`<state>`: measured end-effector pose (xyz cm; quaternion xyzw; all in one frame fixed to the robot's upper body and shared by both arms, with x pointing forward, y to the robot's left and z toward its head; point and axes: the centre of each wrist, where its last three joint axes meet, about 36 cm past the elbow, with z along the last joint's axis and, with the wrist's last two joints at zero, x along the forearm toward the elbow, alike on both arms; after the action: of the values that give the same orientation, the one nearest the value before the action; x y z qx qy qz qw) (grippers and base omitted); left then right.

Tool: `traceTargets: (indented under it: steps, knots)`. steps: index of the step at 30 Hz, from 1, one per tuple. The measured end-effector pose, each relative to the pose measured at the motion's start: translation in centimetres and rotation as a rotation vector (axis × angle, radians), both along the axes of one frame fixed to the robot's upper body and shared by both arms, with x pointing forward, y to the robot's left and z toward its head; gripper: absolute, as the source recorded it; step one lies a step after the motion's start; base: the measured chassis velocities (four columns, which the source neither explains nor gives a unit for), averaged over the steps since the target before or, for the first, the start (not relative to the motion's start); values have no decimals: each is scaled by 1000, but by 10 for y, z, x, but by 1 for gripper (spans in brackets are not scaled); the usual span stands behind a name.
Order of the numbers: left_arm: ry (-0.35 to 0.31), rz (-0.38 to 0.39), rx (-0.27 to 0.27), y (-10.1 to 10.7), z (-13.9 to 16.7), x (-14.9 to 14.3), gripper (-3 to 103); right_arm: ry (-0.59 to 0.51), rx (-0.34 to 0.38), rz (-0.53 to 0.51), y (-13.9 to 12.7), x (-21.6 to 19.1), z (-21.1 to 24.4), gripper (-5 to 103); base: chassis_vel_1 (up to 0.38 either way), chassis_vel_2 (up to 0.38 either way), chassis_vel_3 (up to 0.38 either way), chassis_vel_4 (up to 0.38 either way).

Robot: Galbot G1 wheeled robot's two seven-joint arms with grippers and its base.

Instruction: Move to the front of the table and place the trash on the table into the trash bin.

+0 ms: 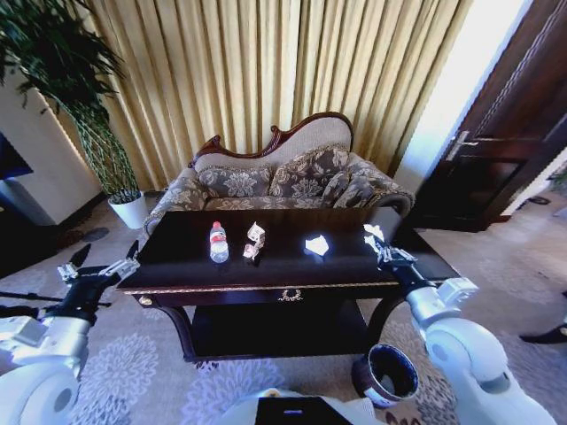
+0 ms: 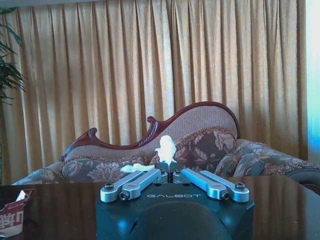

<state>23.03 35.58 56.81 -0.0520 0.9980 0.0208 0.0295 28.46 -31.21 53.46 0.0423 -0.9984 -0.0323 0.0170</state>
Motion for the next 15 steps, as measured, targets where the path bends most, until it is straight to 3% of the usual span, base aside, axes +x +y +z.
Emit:
traceTargets:
  steps: [15]
  knots:
    - [-6, -10, 4, -4, 3, -2, 100, 1, -5, -7, 2, -5, 2, 1, 105, -103, -103, 102]
